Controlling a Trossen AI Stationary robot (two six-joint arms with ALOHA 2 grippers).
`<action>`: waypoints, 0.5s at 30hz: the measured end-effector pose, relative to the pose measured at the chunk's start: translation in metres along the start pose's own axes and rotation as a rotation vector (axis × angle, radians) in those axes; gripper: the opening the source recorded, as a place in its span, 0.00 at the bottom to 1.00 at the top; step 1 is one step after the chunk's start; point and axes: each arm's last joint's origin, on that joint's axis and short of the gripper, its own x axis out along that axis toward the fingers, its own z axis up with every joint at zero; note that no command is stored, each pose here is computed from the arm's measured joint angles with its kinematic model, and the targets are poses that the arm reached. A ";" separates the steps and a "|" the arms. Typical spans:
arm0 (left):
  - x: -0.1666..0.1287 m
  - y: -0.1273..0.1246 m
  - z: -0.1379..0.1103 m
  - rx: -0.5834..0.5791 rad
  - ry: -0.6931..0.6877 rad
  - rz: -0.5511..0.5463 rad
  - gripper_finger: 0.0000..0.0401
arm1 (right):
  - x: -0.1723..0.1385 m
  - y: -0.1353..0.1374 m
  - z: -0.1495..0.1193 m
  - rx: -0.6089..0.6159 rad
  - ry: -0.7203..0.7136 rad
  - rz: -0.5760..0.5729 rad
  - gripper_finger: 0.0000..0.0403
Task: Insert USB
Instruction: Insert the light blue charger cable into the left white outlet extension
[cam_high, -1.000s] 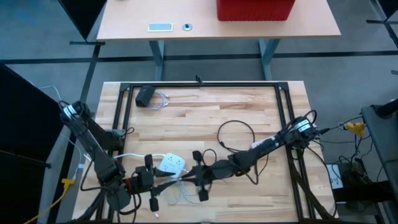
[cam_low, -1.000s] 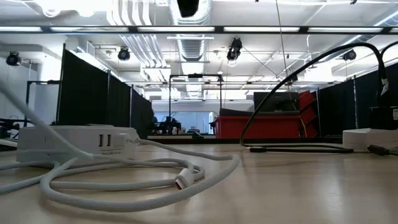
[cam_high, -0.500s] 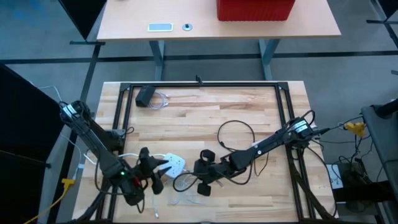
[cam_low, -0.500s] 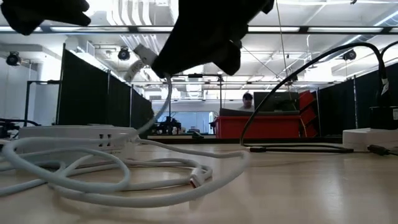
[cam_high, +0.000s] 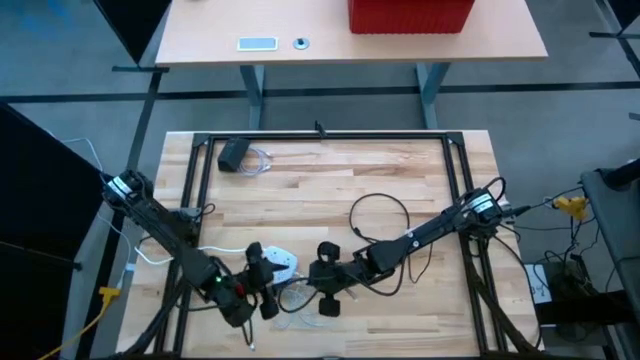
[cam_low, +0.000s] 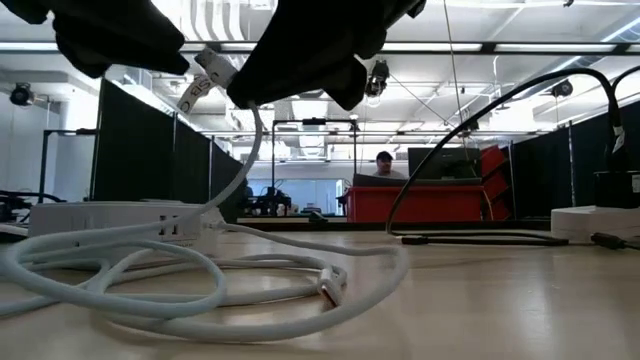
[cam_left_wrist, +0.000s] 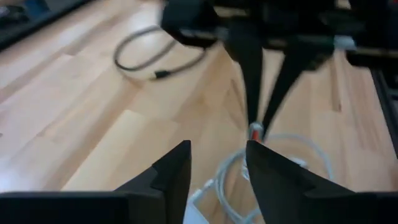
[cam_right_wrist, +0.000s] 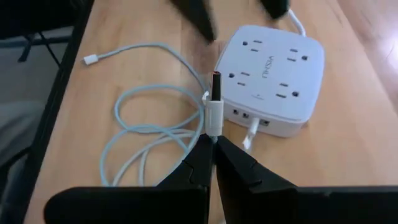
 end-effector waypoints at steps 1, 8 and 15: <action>0.002 -0.001 0.001 0.002 0.021 -0.030 0.42 | 0.000 0.000 0.000 -0.010 0.000 0.000 0.00; 0.014 -0.007 0.004 0.041 0.031 -0.109 0.50 | 0.000 0.001 0.000 -0.081 -0.002 0.002 0.00; 0.016 -0.004 0.005 0.036 0.028 -0.094 0.43 | -0.001 0.002 0.000 -0.105 -0.002 0.004 0.00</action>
